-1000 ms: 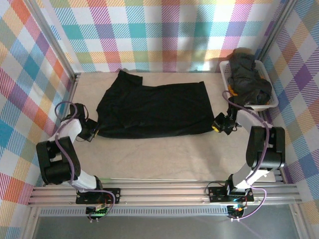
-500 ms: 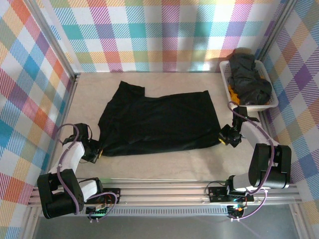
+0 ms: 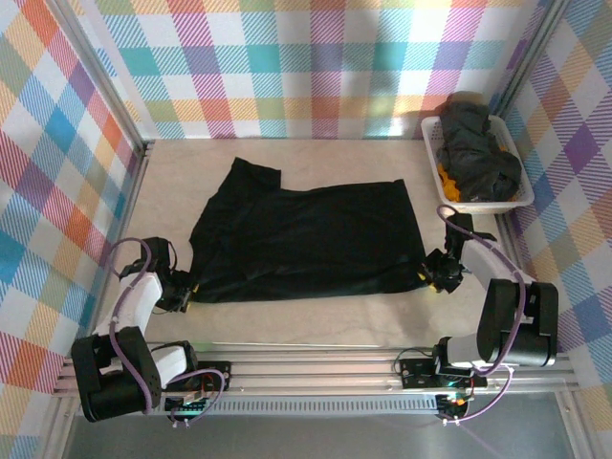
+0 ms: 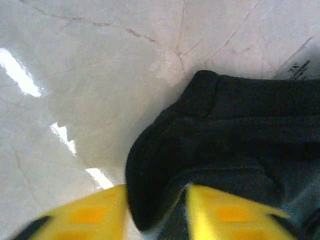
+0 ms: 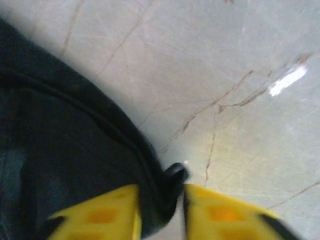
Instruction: Fold and stack the t-shirts
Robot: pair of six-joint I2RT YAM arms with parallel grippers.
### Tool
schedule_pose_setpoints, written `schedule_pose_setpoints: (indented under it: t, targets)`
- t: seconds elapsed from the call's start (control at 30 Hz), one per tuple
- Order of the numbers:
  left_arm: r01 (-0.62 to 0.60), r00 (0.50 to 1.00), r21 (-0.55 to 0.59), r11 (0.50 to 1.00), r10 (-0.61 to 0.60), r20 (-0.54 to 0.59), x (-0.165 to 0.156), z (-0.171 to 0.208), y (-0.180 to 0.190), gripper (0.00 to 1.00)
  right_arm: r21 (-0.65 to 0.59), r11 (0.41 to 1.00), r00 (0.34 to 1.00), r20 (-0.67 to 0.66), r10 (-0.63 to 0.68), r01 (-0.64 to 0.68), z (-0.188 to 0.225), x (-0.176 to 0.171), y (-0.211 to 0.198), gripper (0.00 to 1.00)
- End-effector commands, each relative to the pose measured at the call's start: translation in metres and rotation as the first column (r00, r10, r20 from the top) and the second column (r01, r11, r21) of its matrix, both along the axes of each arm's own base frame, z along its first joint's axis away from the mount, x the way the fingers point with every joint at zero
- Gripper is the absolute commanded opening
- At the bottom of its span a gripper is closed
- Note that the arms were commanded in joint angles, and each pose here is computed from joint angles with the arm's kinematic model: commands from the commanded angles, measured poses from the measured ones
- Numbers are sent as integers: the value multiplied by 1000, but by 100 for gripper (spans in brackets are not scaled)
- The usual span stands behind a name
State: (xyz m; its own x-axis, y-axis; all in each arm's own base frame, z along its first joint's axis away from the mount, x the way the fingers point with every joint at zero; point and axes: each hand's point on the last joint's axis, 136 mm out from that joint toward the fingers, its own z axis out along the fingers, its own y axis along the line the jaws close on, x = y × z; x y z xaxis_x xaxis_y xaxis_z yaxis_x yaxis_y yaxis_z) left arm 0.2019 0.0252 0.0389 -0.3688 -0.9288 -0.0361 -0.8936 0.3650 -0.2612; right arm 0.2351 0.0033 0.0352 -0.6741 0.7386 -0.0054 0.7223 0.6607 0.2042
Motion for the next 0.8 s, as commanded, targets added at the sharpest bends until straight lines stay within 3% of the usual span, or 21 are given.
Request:
schedule_pose_setpoints:
  t: [0.0,0.1,0.17,0.2,0.27,0.4,0.5,0.77]
  targets:
    - [28,995,17,999,-30,100,11,45,-5,52,-45,999,994,109,16,-11,36,11,-7,46]
    - [93,982,-9,996,-90,169,23,77,-24,54,-32,992,958,258,127,-123,72,28,11,53]
    - [165,968,-49,985,-152,201,35,88,-51,54,20,959,874,417,250,-284,101,44,49,60]
    - [201,959,-79,976,-179,220,41,90,-67,54,64,929,826,484,290,-364,114,49,71,62]
    - [263,944,-140,955,-225,242,51,86,-102,55,176,803,684,644,344,-569,144,53,130,65]
    - [296,941,-176,939,-255,223,59,66,-145,57,185,662,548,737,395,-726,171,40,186,67]
    - [277,952,-179,944,-244,187,60,47,-155,59,200,638,535,751,386,-743,177,37,198,67]
    - [284,957,-127,950,-273,97,58,18,-154,56,207,651,553,739,385,-730,173,36,196,66]
